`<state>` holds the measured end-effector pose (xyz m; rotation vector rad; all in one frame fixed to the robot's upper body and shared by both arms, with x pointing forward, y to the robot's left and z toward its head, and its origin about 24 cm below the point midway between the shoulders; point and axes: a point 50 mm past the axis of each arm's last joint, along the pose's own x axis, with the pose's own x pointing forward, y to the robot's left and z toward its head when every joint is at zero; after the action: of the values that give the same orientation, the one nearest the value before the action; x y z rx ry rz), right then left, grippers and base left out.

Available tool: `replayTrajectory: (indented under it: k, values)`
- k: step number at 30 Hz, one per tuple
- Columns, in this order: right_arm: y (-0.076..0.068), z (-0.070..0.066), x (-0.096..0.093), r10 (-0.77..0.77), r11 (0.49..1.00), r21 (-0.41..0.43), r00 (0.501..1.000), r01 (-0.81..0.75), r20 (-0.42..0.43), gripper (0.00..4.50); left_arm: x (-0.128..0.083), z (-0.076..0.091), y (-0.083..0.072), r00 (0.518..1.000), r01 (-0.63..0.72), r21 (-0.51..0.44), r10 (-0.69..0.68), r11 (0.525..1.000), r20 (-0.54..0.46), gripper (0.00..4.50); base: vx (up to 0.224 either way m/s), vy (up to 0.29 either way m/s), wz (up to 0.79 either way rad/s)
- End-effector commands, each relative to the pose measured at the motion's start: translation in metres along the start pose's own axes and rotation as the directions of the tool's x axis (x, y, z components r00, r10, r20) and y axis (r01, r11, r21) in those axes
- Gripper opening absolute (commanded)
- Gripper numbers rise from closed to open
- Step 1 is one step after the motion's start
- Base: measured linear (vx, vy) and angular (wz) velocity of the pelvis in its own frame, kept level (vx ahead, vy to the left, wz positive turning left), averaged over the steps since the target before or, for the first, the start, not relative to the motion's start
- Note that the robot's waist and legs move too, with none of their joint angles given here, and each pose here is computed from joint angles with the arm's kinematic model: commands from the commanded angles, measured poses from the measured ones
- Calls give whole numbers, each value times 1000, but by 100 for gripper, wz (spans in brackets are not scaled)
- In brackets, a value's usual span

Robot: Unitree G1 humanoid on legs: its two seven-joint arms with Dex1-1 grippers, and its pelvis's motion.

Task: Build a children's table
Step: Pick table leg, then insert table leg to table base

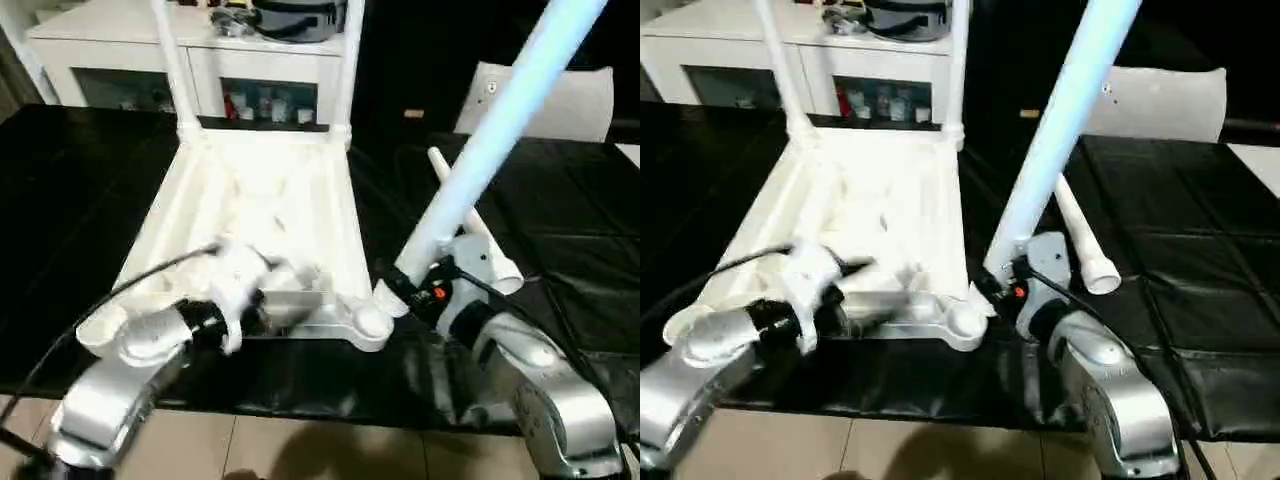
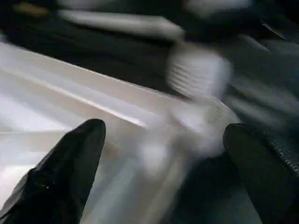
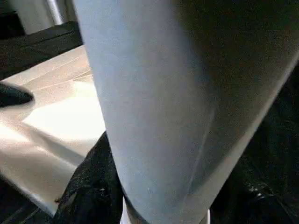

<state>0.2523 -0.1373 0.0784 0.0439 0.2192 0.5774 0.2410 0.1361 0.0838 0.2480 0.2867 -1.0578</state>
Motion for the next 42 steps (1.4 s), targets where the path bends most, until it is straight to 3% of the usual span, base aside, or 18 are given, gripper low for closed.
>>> replayTrajectory:
  k: [1, 5, 7, 9, 11, 18, 27, 34, 36, 39, 42]
  values:
    - [-2, 3, 0, 28, 999, -19, 1000, -27, 11, 191, 5, -6, 1, 992, 120, 35, -117, 992, -55, 433, 0, 0, 0]
    - [-3, 2, 0, 37, 999, -25, 999, -37, 8, 191, 10, -8, 9, 990, 122, 71, -117, 990, -73, 412, 0, 0, 0]
    - [-5, 2, 0, 37, 999, -28, 999, -37, 9, 191, 14, -13, 18, 981, 148, 87, -135, 985, -143, 377, 0, 0, 0]
    - [-6, 2, 0, 31, 999, -29, 999, -31, 8, 191, 15, -14, 22, 977, 148, 91, -131, 985, -167, 377, 0, 0, 0]
    - [-6, 2, 0, 31, 999, -27, 999, -31, 9, 191, 21, -15, 26, 978, 136, 44, -127, 990, -164, 356, 0, 0, 0]
    - [-4, 0, -1, -8, 999, -50, 1000, 8, 6, 191, 32, -12, 26, 973, 181, -48, -186, 982, -139, 311, 0, 0, 0]
    - [-3, 1, -6, 16, 1000, -19, 999, -16, 36, 191, 31, -18, 27, 935, 256, -2, -249, 967, -252, 235, 0, 0, 0]
    - [-2, 0, -6, 17, 1000, -13, 999, -16, 35, 191, 31, -19, 32, 930, 255, 22, -239, 967, -280, 187, 0, 0, 0]
    - [-1, 0, -6, 21, 1000, -12, 999, -20, 37, 191, 31, -19, 33, 929, 255, 24, -238, 967, -283, 150, 0, 0, 0]
    - [0, 0, -6, 25, 1000, -11, 999, -25, 37, 191, 32, -18, 34, 930, 258, 24, -242, 966, -278, 150, 0, 0, 0]
    - [1, -1, -6, 34, 999, -15, 999, -33, 34, 191, 32, -17, 34, 929, 263, 27, -245, 965, -276, 110, 0, 0, 0]
